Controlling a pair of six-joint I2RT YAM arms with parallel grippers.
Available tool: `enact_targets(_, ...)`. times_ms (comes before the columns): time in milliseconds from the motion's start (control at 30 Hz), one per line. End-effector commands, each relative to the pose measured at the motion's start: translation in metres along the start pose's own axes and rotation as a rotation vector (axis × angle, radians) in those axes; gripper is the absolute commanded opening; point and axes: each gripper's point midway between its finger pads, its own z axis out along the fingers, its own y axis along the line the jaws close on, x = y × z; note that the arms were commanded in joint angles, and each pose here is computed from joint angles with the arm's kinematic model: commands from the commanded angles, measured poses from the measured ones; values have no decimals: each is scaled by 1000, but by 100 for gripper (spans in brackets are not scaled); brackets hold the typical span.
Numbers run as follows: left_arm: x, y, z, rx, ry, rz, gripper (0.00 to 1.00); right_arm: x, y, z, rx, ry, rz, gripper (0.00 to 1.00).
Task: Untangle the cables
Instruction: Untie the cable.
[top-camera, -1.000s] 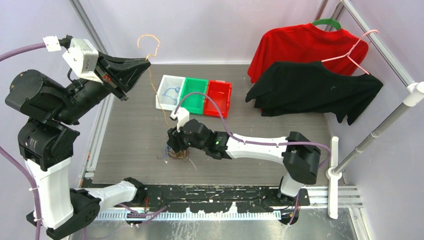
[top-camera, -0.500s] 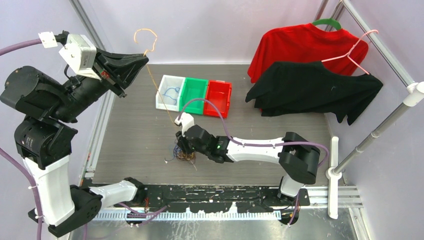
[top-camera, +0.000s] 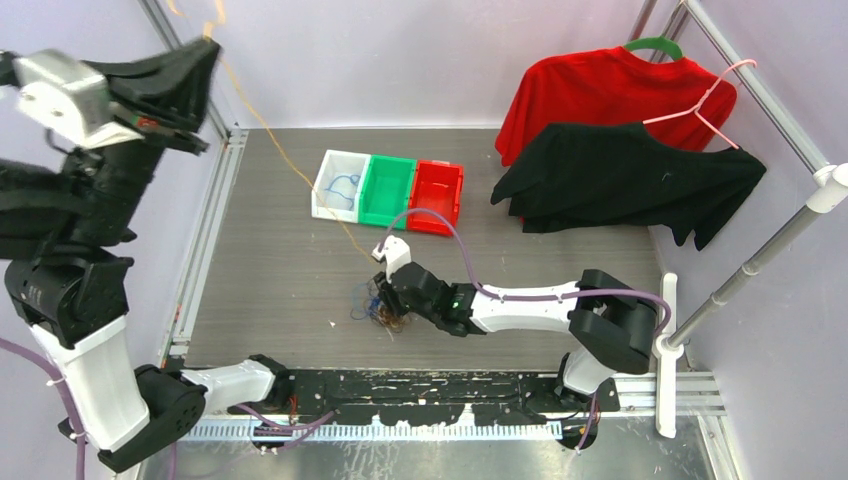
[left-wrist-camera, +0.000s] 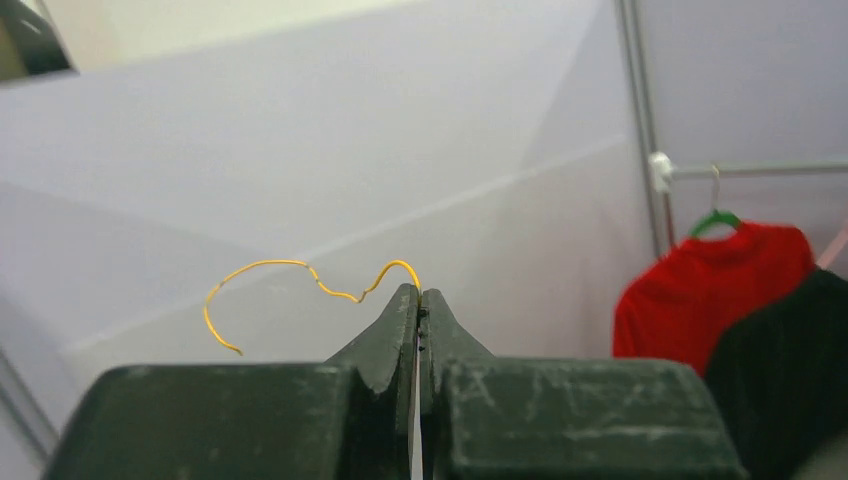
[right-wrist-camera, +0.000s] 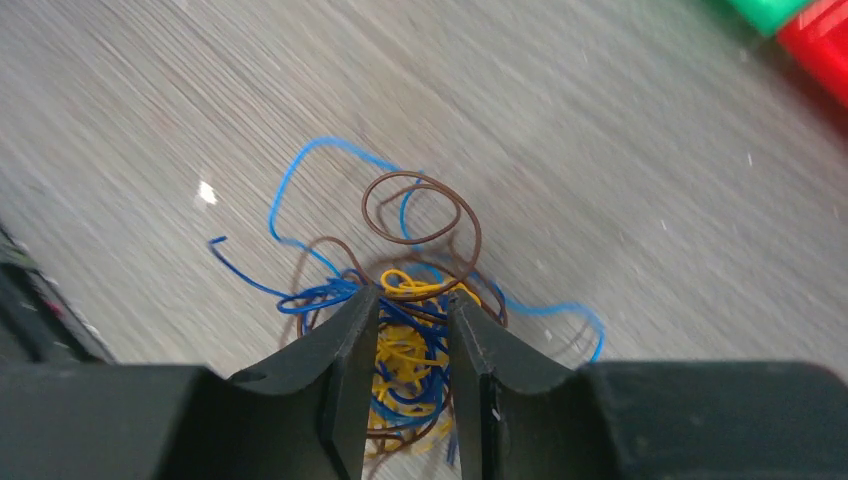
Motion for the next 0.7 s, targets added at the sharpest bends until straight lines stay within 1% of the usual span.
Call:
enact_targets(0,-101,51,-27,-245,-318,144,0,25,-28,-8,90,51,-21,37)
enact_targets(167,-126,74,-37,-372,-400,197,0,38,-39,-14,122,63,-10,40)
enact_targets(267,-121,74,-34,-369,-379,194,0,37,-43,-17,131,56,5,40)
enact_targets(333,-104,65,-27,-315,-321,166,0,31,-40,-19,121,42,19,41)
enact_targets(400,-82,50,-19,-236,-257,141,0,15,-34,-24,99,17,34,45)
enact_targets(433,-71,44,-17,-208,-226,125,0,5,-30,-27,85,-1,43,48)
enact_targets(533,-33,26,-10,-132,-130,70,0,-35,-18,-42,33,-69,60,64)
enact_targets(567,-21,19,-10,-107,-98,48,0,-50,-15,-48,24,-95,62,67)
enact_targets(667,22,-7,-9,-1,18,-19,0,-95,5,-72,-80,-167,66,77)
